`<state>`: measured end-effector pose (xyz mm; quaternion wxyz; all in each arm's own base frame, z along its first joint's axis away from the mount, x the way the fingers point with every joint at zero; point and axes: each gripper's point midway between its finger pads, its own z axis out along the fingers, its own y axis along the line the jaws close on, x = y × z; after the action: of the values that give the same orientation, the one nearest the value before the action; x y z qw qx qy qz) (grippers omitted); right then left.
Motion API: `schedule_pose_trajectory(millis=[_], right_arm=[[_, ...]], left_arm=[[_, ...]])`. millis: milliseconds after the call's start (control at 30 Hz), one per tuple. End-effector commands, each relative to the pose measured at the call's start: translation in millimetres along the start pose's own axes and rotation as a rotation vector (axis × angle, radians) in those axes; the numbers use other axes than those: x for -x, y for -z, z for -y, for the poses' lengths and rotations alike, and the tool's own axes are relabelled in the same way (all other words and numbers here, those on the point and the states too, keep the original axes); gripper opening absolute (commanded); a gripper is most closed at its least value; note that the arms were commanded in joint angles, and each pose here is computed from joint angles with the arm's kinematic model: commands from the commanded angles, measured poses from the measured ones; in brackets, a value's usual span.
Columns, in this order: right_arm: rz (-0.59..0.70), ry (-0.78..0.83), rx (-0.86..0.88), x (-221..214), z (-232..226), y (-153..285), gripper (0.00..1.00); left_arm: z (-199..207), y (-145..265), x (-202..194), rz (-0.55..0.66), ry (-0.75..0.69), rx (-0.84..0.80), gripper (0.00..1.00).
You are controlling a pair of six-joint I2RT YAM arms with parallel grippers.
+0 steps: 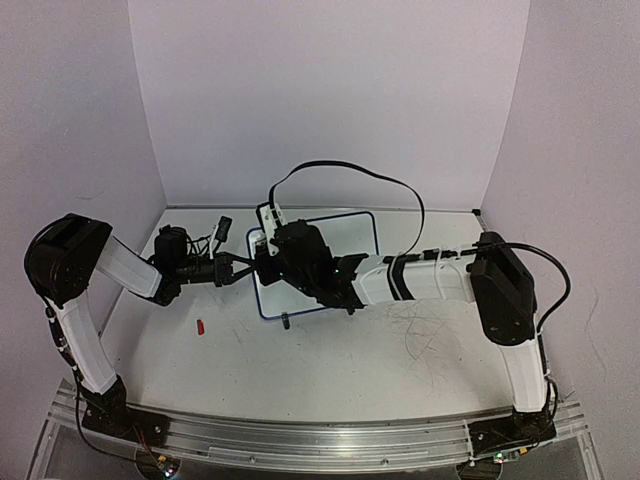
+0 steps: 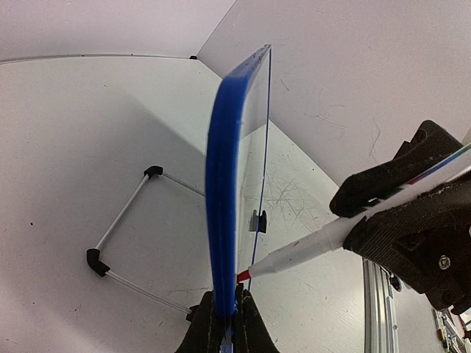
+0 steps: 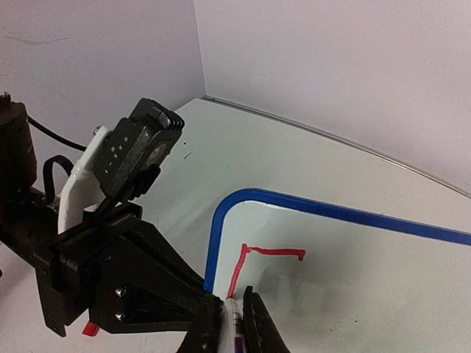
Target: Write a sentence on the whiteboard
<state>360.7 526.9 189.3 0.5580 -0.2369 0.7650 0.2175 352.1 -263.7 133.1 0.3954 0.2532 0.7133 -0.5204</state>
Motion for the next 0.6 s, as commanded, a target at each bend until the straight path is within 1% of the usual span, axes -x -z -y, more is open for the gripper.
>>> schedule_pose_trajectory(millis=[0, 333, 433, 567], right_arm=[[-0.013, -0.007, -0.041, 3, 14, 6, 0.0], [-0.001, -0.012, -0.04, 10, 14, 6, 0.0], [0.036, -0.042, -0.013, 33, 10, 16, 0.0], [0.121, -0.095, 0.03, 82, 6, 38, 0.0]], left_arm=[[4, 1, 10, 0.021, -0.056, 0.005, 0.0], [4, 1, 10, 0.021, -0.056, 0.009, 0.0], [3, 1, 9, 0.019, -0.054, 0.01, 0.0], [2, 1, 8, 0.018, -0.052, 0.011, 0.0]])
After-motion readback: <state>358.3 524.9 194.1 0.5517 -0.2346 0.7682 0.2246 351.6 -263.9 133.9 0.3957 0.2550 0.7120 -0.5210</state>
